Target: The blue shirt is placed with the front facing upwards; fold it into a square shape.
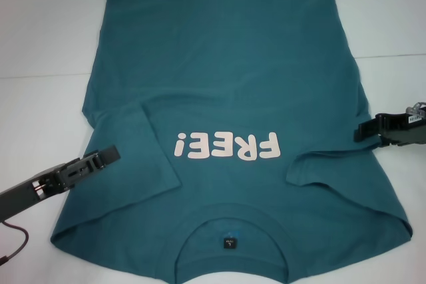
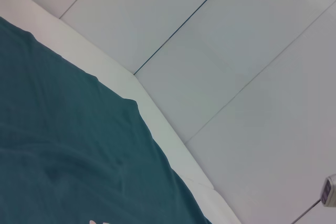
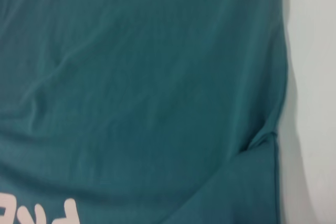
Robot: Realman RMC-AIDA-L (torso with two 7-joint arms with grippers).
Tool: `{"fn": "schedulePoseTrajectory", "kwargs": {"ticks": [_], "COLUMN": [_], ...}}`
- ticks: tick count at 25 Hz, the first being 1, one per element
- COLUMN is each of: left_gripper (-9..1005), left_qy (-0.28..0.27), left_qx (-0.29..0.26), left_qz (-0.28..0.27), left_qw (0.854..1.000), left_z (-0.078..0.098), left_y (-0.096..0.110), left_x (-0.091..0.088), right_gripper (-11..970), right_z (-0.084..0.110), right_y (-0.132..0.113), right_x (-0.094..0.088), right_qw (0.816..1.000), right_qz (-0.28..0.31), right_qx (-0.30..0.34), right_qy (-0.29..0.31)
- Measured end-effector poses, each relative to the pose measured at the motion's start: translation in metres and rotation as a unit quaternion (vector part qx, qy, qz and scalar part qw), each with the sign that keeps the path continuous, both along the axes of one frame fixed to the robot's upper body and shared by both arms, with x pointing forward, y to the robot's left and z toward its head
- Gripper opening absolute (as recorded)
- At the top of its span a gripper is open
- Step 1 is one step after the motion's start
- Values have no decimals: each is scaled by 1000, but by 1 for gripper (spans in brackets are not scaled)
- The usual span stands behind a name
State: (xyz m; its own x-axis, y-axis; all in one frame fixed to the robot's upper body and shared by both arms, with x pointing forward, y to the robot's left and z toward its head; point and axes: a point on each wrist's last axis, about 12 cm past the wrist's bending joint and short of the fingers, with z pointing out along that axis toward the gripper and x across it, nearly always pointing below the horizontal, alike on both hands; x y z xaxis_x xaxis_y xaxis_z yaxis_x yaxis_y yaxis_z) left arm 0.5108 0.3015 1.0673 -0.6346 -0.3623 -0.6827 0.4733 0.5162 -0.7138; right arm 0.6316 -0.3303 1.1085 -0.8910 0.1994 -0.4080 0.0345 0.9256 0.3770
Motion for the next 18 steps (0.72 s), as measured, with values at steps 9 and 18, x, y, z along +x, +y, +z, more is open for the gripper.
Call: {"fn": "schedulePoseTrajectory", "kwargs": {"ticks": [9,18], "left_gripper": [766,765], "left_qy": [0,1], "left_qx": [0,0], "left_qz": [0,0], "left_qw": [1000,1000], "left_z": [-1,-1], "left_y": [0,0], "left_x": [-1,-1], "right_gripper": [473,90], "right_z": [0,4], "right_y": [1,-3], "right_x": [0,1], "right_qw": [1000,1000], "right_qz": [-2,-9], "right_qx": [1,6], "right_qy": [1,-5]}}
